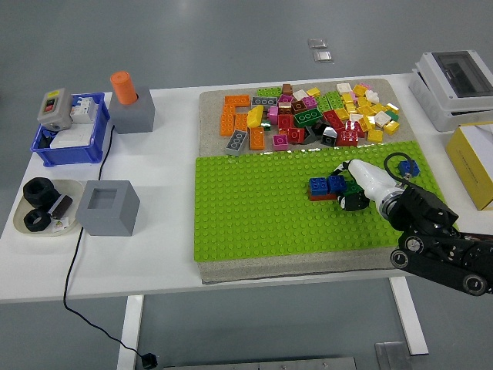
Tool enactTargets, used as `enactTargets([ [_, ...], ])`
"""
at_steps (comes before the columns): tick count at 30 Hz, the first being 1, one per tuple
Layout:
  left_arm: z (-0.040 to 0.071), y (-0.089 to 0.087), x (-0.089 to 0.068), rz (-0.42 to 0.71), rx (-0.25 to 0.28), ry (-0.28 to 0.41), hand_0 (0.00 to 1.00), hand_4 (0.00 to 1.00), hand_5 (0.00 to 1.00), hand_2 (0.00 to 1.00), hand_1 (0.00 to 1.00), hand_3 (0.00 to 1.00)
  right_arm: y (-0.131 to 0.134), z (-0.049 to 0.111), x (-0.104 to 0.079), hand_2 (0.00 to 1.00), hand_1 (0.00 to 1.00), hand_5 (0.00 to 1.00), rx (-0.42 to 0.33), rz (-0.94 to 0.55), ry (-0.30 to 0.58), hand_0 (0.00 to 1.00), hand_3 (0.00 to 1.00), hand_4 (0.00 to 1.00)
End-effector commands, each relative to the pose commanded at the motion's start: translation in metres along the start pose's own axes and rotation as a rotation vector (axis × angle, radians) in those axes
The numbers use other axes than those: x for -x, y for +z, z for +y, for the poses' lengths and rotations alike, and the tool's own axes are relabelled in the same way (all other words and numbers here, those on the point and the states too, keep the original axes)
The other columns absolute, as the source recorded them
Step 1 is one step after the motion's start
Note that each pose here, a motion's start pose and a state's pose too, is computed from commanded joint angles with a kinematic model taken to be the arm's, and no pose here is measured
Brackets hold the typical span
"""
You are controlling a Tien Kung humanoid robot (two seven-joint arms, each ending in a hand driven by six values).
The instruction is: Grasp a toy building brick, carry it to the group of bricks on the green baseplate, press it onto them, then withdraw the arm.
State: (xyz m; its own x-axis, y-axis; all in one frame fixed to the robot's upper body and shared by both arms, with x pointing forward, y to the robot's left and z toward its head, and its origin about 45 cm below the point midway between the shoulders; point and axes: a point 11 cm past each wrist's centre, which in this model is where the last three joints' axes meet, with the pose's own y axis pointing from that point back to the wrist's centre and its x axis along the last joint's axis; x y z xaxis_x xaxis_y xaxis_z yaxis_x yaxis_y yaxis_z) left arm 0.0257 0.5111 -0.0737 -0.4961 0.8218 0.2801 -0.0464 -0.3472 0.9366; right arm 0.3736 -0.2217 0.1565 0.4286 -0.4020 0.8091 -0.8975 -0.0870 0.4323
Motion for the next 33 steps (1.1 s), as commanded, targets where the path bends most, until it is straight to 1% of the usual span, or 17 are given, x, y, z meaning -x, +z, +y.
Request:
enactTargets([
  [17,0.0002,0.0019,0.0008,0.000,0.000,0.000,0.850,0.925,0.482,0.866,0.896,0.644,-0.0017,0.0000,-0.0008,0.998,0.998,0.002,-0.009,-0.006,0.002,0.998,0.691,0.558],
  [18,0.0002,0.0018,0.0007,0.000,-0.001,0.001,0.849,0.923,0.478,0.865,0.895,0.642,-0.0019,0.0001,-0.0006,0.998,0.998,0.002,-0.010,-0.006,0.001,0.998,0.693,0.576],
  [23,0.0002,0.0013,0.0006,0.000,-0.005,0.002,0.849,0.923,0.478,0.865,0.895,0.642,-0.0025,0.0001,-0.0003,0.998,0.998,0.002,-0.012,-0.005,-0.001,0.998,0.693,0.576],
  [24,0.0002,0.0011,0.0007,0.000,-0.006,0.002,0.849,0.924,0.476,0.866,0.895,0.644,-0.0024,0.0002,-0.0001,0.998,0.998,0.007,-0.012,-0.005,-0.001,0.998,0.700,0.613],
  [33,0.0001,-0.0007,0.0001,-0.003,-0.011,0.002,0.849,0.925,0.474,0.866,0.896,0.640,-0.0025,0.0007,0.0019,0.998,0.998,0.006,-0.017,-0.005,-0.011,0.998,0.705,0.626],
])
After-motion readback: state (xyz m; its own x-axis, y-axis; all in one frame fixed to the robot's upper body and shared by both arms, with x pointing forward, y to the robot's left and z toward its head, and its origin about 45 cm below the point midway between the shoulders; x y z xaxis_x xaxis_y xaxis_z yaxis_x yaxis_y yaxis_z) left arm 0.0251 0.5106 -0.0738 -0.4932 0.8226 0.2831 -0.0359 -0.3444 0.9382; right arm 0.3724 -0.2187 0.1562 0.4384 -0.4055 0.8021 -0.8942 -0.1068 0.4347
